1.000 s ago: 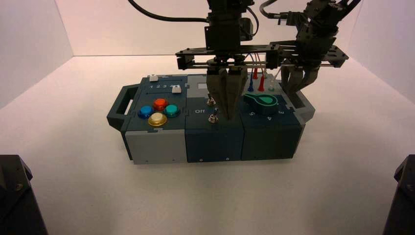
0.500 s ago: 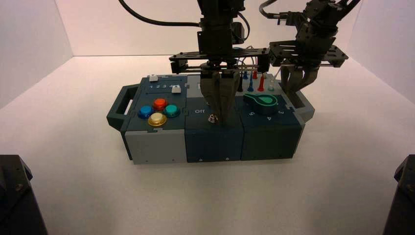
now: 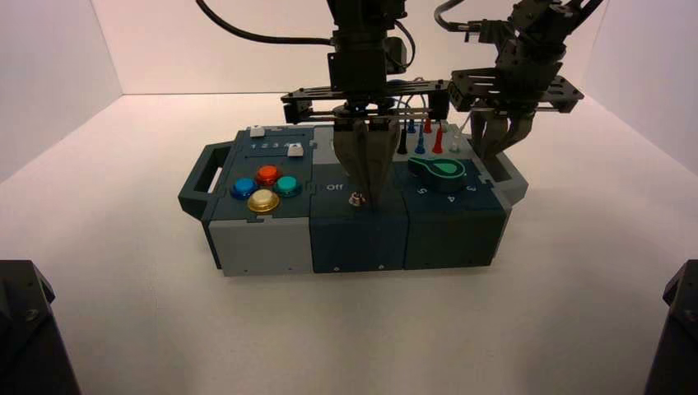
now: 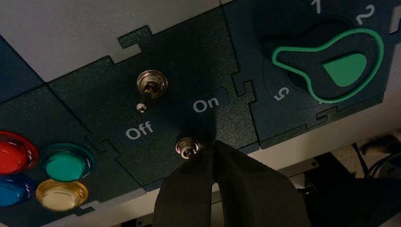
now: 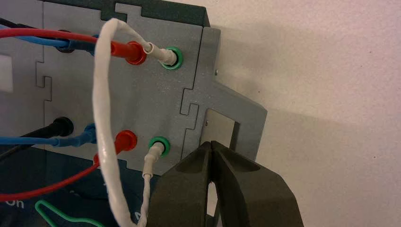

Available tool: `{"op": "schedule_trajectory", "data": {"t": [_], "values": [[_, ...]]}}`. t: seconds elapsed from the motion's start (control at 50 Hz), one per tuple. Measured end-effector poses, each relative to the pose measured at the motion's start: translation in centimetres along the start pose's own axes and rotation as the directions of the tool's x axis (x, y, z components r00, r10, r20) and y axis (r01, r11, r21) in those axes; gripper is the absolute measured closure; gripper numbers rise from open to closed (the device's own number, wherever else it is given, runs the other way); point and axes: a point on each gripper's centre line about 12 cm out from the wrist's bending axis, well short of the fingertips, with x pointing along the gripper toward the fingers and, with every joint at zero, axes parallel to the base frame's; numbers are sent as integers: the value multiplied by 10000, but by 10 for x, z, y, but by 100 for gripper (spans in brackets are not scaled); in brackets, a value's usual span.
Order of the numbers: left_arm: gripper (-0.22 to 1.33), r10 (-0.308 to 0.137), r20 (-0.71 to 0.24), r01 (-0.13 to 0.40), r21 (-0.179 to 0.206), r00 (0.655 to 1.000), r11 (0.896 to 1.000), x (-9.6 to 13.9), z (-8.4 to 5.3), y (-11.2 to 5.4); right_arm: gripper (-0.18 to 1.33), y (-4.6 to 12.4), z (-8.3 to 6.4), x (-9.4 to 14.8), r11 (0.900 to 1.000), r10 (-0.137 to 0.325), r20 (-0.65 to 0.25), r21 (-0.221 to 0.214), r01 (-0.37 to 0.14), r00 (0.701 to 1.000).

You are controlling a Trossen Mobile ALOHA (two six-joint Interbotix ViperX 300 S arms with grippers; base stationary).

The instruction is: Flip the bottom switch off with the left gripper.

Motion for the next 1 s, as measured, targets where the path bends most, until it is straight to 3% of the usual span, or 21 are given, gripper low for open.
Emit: {"op": "schedule_trajectory", "data": {"t": [0.36, 0.6, 0.76, 1.0], "values": [[128, -163, 366, 169, -179, 9992, 9997, -1, -5, 12, 131, 3, 2, 1, 10000, 16, -38, -76, -16, 10000], [127, -240, 495, 230, 202, 9985, 9995, -5, -3, 10, 131, 3, 2, 1, 10000, 17, -99, -77, -17, 9999], [128, -593, 1214, 571, 213, 9908, 9981, -30, 5, 4, 131, 2, 2, 1, 10000, 4, -112, -61, -5, 9999], [128, -742, 1329, 676, 537, 9884, 9963, -37, -12, -10, 131, 2, 2, 2, 10000, -6, -142, -73, 5, 9999]]}}
